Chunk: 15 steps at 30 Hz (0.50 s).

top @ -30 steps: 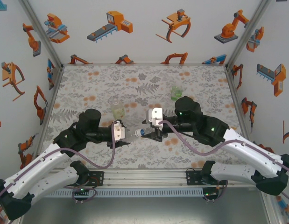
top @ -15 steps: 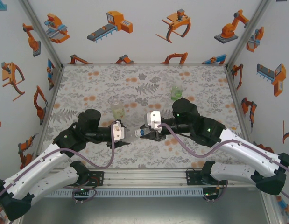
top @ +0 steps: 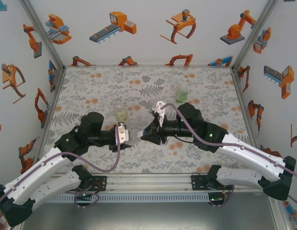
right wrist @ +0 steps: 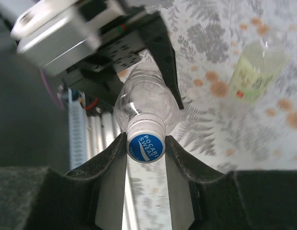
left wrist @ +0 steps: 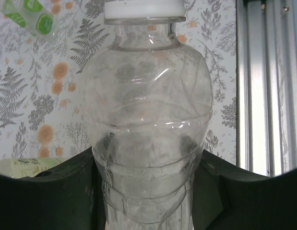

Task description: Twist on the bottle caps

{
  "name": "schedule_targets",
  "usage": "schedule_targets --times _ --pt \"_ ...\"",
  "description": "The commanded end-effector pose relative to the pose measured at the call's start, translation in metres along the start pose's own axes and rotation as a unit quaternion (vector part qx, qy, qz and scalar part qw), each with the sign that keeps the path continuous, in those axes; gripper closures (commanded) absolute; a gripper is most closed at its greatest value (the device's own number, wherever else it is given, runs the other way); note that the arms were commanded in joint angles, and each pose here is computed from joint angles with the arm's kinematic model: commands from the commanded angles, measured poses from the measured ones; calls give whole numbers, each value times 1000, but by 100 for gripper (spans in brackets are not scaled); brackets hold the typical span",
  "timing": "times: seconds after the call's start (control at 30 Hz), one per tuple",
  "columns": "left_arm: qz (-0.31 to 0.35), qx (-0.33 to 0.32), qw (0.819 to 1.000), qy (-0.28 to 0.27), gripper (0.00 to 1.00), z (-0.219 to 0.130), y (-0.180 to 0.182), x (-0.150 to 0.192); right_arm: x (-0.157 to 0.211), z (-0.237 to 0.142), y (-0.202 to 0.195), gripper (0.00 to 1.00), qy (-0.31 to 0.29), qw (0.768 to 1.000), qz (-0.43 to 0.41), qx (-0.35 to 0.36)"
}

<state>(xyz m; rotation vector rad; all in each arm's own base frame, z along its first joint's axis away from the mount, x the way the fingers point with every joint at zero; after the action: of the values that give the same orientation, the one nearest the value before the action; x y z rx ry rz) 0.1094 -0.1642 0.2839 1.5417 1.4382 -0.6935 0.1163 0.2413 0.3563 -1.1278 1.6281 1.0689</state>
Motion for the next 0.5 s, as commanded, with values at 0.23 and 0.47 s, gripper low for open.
schedule_targets --times 0.23,0.47 --pt "21 -3 999 -35 100 0 3 -11 24 5 -30 100 -50 815 546 189" --pt "20 6 999 -39 100 3 3 -13 4 -4 -27 100 -56 850 486 196"
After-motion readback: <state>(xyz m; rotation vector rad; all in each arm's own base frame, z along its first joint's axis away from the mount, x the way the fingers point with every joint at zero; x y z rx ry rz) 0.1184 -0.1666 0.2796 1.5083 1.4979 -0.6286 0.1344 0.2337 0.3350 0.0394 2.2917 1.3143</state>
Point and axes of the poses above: each hand's point on the last joint's axis, 136 mm out from that joint toward the fingers, its own z axis out along the fingers, its own y axis along the line the jaws close on, x = y × z, the point moved 10 cm from there along -z, back along the fingers, and after that the axes turned 4 degrees about -z, right-handed, at the moved point
